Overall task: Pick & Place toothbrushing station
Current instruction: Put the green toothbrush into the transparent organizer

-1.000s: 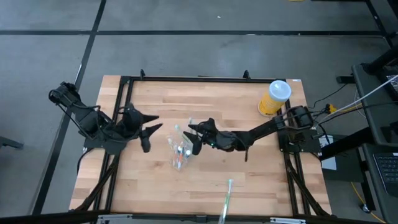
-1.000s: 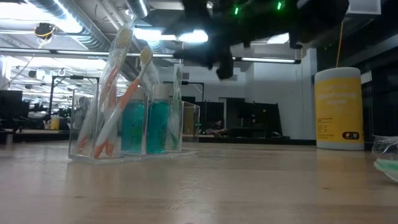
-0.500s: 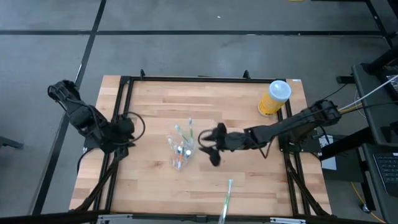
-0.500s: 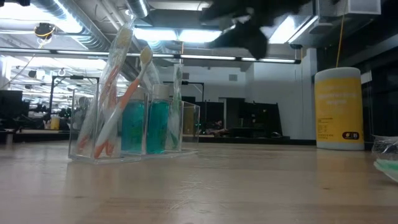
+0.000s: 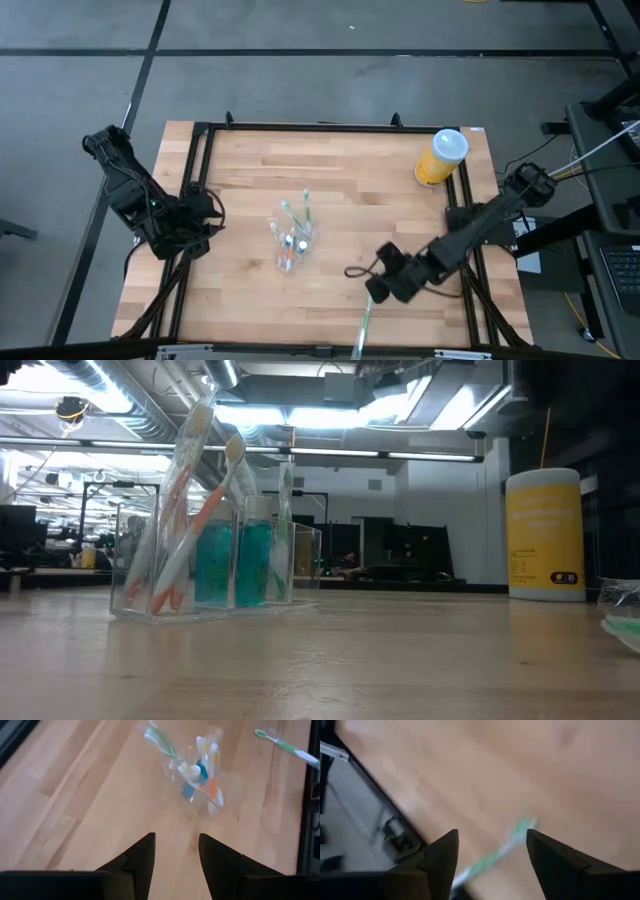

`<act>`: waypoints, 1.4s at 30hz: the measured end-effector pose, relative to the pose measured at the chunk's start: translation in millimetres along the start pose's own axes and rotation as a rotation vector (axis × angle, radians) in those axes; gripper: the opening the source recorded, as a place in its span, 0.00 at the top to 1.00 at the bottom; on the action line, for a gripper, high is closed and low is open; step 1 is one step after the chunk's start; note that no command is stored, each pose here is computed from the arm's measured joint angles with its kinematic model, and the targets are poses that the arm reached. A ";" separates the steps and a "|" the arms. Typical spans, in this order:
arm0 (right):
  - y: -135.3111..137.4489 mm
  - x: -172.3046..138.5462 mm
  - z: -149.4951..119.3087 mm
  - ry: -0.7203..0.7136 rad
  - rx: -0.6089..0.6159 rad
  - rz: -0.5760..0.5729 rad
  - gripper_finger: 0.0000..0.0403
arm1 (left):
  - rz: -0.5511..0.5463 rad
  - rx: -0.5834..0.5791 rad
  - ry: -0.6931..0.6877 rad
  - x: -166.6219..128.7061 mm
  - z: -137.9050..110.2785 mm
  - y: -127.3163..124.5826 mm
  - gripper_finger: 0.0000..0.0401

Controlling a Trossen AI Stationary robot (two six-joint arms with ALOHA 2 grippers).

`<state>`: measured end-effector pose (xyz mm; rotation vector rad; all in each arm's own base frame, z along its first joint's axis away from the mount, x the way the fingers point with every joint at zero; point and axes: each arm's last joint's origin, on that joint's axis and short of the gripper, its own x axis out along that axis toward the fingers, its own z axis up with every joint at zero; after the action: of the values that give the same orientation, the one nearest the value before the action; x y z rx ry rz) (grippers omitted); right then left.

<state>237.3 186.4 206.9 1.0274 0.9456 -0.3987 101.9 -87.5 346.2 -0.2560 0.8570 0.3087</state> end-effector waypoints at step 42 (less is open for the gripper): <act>-12.6 90.3 -33.5 0.043 0.263 -0.077 0.97 | -0.006 -0.066 -0.040 -2.3 3.0 0.2 0.63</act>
<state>263.3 221.1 120.0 1.2443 0.9910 -0.5786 102.6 -86.7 349.8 -0.3129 0.8077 0.3360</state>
